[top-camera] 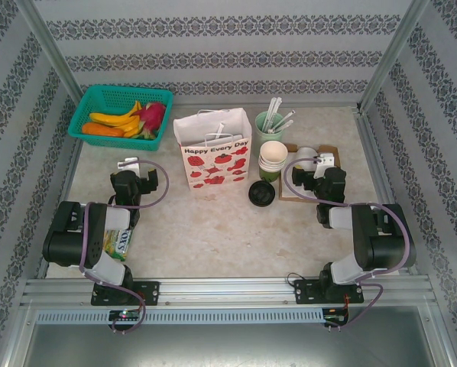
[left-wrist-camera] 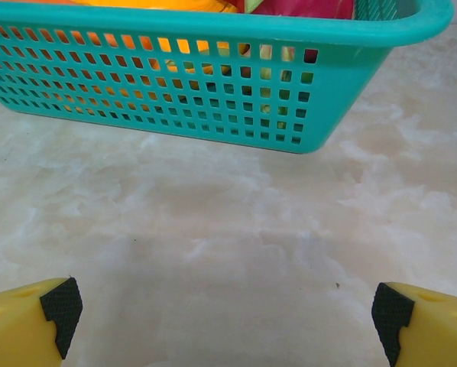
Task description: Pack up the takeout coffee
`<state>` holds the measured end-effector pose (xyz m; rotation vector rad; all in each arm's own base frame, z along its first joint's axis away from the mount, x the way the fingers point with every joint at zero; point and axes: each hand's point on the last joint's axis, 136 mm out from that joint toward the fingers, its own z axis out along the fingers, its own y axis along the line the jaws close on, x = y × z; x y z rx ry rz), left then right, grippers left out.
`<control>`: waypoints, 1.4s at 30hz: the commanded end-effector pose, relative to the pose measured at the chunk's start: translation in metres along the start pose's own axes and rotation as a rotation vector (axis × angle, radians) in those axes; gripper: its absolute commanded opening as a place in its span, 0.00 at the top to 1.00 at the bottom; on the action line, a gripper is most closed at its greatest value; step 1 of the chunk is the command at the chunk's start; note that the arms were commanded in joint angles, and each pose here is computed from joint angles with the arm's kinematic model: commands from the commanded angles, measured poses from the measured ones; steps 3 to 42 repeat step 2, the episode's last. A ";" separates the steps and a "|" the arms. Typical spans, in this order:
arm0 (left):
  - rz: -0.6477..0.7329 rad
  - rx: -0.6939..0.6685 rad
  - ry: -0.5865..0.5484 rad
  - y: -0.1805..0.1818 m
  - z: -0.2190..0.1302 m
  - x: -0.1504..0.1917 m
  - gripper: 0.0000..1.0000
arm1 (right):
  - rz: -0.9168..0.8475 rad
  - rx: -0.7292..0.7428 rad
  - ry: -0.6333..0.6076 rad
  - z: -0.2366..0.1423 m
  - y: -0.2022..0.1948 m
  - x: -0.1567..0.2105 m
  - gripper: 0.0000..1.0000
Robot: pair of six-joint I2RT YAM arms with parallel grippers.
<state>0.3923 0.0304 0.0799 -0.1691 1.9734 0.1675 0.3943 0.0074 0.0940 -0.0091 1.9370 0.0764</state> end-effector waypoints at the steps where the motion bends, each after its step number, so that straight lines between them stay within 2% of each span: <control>1: 0.002 0.003 -0.030 -0.002 -0.001 -0.005 0.01 | 0.007 0.013 -0.047 -0.001 -0.003 -0.012 0.02; 42: 0.003 0.005 -0.033 -0.002 -0.001 -0.005 0.01 | 0.006 0.013 -0.047 -0.001 -0.003 -0.012 0.02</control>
